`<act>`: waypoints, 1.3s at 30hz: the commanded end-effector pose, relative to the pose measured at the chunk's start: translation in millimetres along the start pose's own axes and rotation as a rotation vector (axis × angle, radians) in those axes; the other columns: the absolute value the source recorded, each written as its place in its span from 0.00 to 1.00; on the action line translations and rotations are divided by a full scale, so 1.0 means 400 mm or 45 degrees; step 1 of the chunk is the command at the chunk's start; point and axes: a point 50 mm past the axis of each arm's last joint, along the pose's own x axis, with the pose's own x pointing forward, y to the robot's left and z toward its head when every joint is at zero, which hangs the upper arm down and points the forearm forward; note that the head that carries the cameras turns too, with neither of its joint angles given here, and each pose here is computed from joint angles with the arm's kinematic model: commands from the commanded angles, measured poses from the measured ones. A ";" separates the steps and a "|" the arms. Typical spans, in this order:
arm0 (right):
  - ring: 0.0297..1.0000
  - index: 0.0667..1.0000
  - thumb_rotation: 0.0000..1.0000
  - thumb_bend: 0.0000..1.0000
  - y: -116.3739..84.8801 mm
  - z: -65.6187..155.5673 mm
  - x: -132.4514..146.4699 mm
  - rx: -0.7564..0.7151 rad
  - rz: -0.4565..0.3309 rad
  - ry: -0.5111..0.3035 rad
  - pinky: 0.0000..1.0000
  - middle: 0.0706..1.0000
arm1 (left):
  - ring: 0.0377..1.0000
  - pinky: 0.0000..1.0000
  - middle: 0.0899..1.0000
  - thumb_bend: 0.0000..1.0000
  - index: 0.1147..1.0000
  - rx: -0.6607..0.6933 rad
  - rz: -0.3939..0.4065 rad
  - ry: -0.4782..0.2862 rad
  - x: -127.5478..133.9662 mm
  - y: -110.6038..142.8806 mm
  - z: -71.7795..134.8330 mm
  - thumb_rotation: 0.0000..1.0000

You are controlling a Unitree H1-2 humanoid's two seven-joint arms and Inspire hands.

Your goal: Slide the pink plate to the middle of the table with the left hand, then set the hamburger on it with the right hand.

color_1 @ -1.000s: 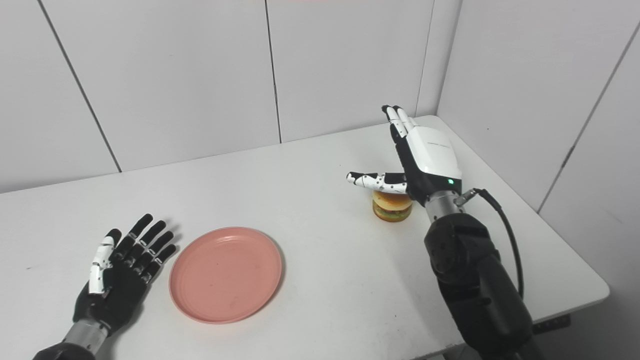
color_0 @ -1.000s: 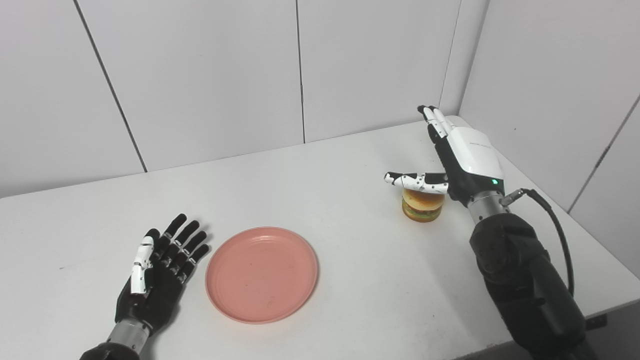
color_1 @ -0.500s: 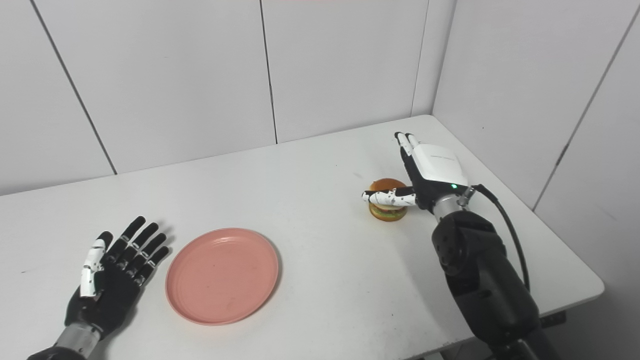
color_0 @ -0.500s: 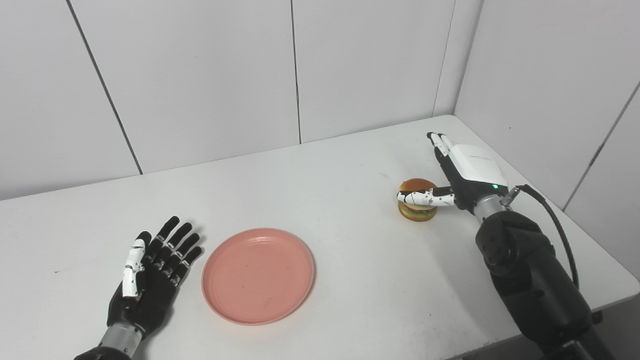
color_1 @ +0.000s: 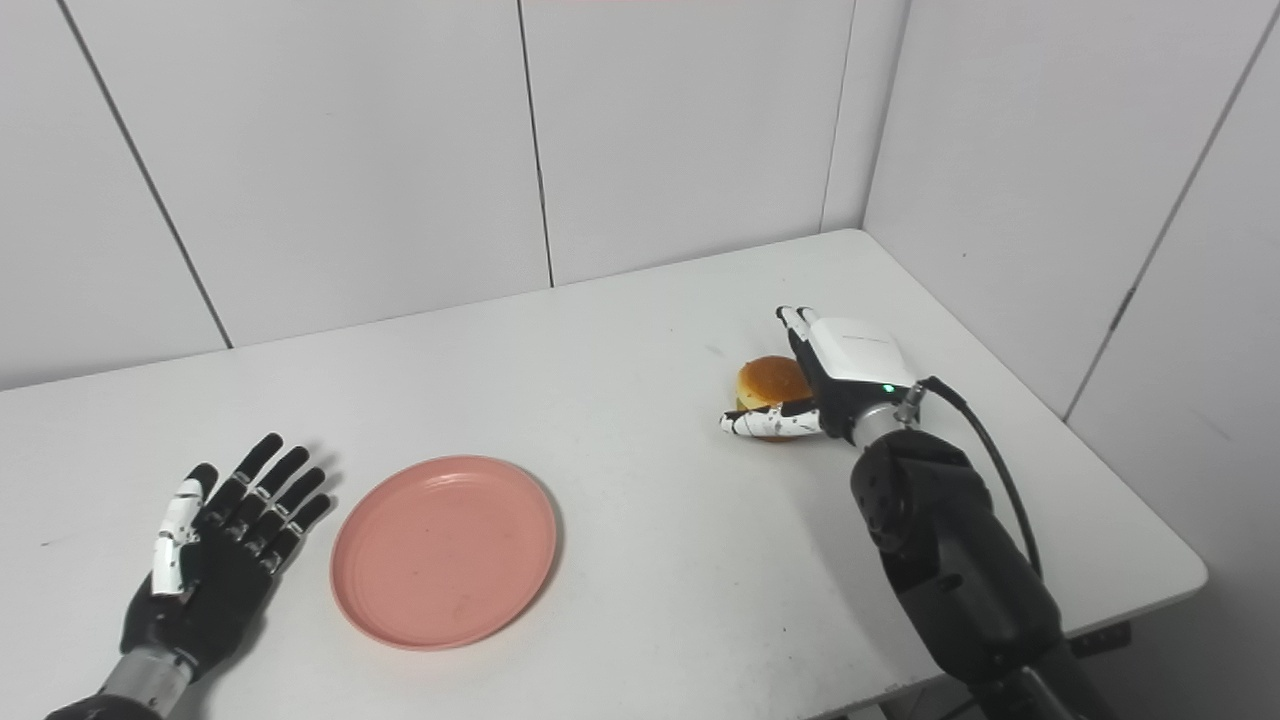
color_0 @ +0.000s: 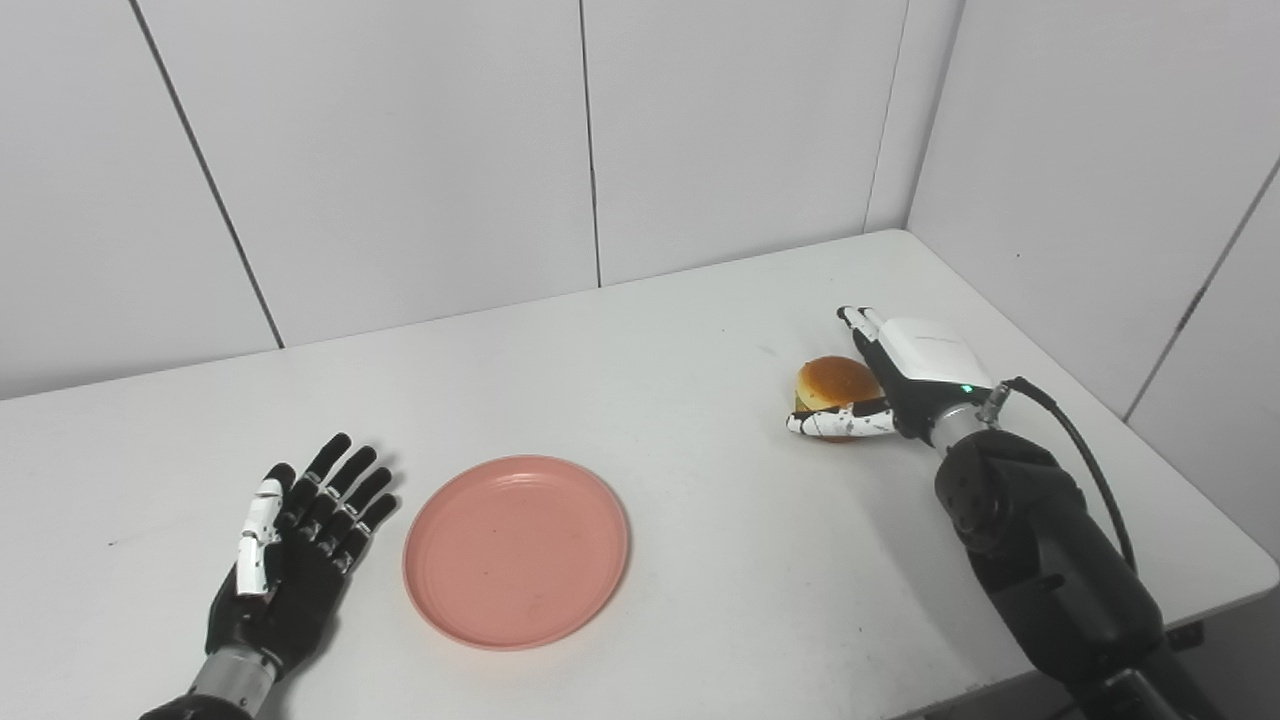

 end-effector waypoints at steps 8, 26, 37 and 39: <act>0.91 0.96 0.70 1.00 -0.049 -0.003 0.063 -0.033 -0.054 0.036 0.80 0.97 | 0.90 0.92 0.90 0.33 0.89 0.022 0.025 0.008 0.001 0.001 0.020 1.00; 0.85 0.93 0.65 1.00 -0.040 -0.025 0.139 -0.047 -0.033 0.105 0.71 0.89 | 0.91 0.92 0.90 0.33 0.89 0.026 0.019 0.009 -0.001 -0.005 0.022 1.00; 0.36 0.50 0.22 0.68 -0.035 -0.013 0.138 0.091 -0.035 0.050 0.31 0.42 | 0.90 0.92 0.90 0.33 0.89 0.018 0.029 0.004 -0.001 -0.005 0.023 1.00; 0.30 0.46 0.15 0.55 -0.034 -0.012 0.135 0.097 -0.037 0.033 0.27 0.36 | 0.91 0.92 0.90 0.33 0.89 0.024 0.024 0.003 0.000 -0.004 0.023 1.00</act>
